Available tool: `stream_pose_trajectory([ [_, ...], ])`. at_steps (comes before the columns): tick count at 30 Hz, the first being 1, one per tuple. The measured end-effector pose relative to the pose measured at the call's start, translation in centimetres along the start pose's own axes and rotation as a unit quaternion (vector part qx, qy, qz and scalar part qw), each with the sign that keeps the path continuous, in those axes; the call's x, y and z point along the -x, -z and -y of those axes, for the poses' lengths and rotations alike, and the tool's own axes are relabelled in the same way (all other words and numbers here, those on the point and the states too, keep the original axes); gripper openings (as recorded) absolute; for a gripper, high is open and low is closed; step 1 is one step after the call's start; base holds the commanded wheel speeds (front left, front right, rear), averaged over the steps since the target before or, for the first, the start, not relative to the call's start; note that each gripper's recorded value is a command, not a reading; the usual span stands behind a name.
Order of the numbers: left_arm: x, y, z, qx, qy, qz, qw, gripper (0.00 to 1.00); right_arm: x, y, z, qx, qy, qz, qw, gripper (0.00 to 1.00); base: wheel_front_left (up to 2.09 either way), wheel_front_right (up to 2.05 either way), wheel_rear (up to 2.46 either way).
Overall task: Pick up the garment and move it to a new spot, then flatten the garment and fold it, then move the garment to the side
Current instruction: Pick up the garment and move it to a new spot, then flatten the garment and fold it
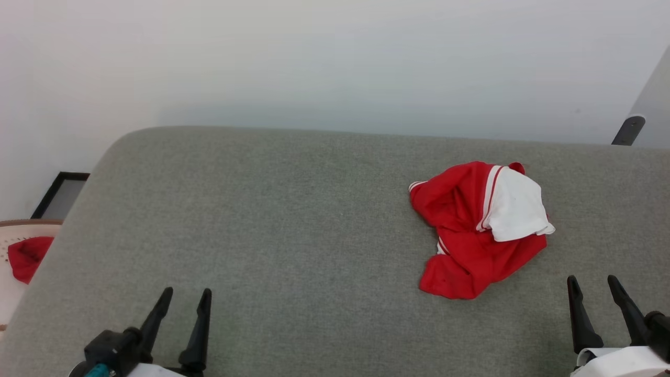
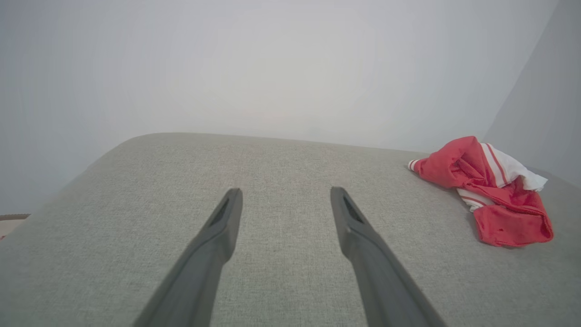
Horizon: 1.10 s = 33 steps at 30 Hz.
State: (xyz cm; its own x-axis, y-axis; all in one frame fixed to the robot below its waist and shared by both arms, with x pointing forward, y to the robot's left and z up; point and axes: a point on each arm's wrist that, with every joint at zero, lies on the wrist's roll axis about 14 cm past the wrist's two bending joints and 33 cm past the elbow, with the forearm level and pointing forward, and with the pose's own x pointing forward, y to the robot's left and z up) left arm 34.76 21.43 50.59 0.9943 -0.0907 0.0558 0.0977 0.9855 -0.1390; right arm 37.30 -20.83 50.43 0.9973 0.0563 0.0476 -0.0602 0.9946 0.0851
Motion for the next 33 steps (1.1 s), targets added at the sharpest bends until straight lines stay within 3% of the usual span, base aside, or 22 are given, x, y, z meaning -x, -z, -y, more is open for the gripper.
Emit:
stream_pose_trajectory([
  [9,0.1,0.2,-0.1,0.006,-0.009,0.003,1.0,1.0,-0.1,0.4,-0.2,0.003,-0.006,-0.014,1.0,1.0,0.0,0.0,0.0],
  [17,0.0,1.4,0.2,0.026,-0.02,-0.008,0.999,1.0,-3.6,1.6,-0.8,0.03,-0.049,-0.13,0.99,1.0,0.0,0.0,0.0],
  [21,-1.0,2.3,0.6,0.04,-0.021,-0.018,0.999,1.0,-6.4,1.6,0.1,0.031,-0.061,-0.209,0.975,1.0,0.0,0.0,0.0],
  [27,-3.1,3.7,1.2,0.052,-0.021,-0.033,0.998,1.0,-9.3,3.0,1.3,0.041,-0.073,-0.323,0.943,1.0,0.0,0.0,0.0],
  [33,-4.9,5.1,1.4,0.059,-0.017,-0.049,0.997,1.0,-12.2,4.2,1.4,0.048,-0.085,-0.375,0.922,1.0,0.0,0.0,0.0],
])
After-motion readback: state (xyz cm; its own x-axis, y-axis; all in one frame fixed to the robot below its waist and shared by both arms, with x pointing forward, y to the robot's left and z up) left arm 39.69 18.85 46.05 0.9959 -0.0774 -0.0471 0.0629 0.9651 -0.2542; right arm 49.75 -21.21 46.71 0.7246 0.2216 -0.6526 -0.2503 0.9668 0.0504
